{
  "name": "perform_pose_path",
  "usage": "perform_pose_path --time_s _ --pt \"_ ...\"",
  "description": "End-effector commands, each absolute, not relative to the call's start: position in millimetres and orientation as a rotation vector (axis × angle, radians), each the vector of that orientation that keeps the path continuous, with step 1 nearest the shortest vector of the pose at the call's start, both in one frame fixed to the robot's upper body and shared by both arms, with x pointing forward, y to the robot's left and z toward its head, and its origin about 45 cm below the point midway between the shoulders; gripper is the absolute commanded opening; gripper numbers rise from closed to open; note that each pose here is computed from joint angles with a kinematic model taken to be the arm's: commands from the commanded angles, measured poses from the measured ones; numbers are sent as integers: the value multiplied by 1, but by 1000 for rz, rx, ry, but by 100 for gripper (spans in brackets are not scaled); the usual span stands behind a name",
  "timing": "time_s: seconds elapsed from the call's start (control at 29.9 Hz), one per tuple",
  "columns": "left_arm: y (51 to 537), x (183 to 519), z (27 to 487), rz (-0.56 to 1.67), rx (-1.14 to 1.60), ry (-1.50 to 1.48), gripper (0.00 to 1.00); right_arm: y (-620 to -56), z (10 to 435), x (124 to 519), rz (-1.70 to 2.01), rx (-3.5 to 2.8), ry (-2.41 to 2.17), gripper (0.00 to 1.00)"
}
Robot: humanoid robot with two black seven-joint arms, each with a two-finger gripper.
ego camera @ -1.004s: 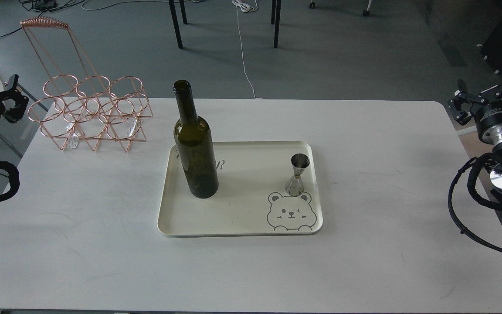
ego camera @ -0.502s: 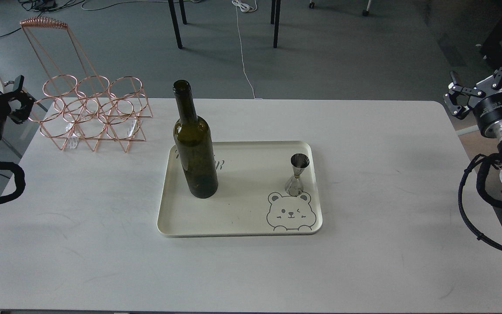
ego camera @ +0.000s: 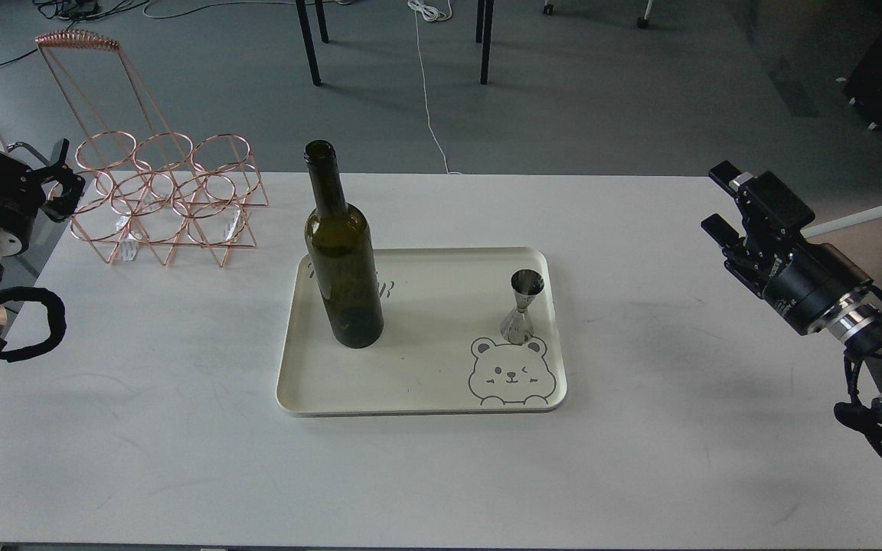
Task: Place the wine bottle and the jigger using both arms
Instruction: 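Reach the right gripper toward the metal jigger on the tray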
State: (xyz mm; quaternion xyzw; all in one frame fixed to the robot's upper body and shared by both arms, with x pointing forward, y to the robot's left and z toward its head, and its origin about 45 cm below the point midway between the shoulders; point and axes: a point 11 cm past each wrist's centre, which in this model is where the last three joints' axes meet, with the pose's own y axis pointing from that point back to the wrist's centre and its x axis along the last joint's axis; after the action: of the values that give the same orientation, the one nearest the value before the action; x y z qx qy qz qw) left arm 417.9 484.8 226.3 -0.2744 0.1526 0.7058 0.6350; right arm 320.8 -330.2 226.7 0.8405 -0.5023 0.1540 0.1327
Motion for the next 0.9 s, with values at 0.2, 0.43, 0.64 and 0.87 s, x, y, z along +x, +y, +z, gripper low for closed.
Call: perform_pose_path --time_s 0.2,0.43,0.64,0.87 --pt "485 418 227 1614 -633 349 98 -311 186 286 791 2307 -1070 99" --pt "486 418 228 1615 -639 349 98 -294 142 286 976 2217 -817 98" --pt "485 419 229 1610 -641 347 98 -275 96 298 1148 2096 -668 96" --pt "490 418 233 1617 -640 335 98 -244 79 332 1236 2032 -612 94"
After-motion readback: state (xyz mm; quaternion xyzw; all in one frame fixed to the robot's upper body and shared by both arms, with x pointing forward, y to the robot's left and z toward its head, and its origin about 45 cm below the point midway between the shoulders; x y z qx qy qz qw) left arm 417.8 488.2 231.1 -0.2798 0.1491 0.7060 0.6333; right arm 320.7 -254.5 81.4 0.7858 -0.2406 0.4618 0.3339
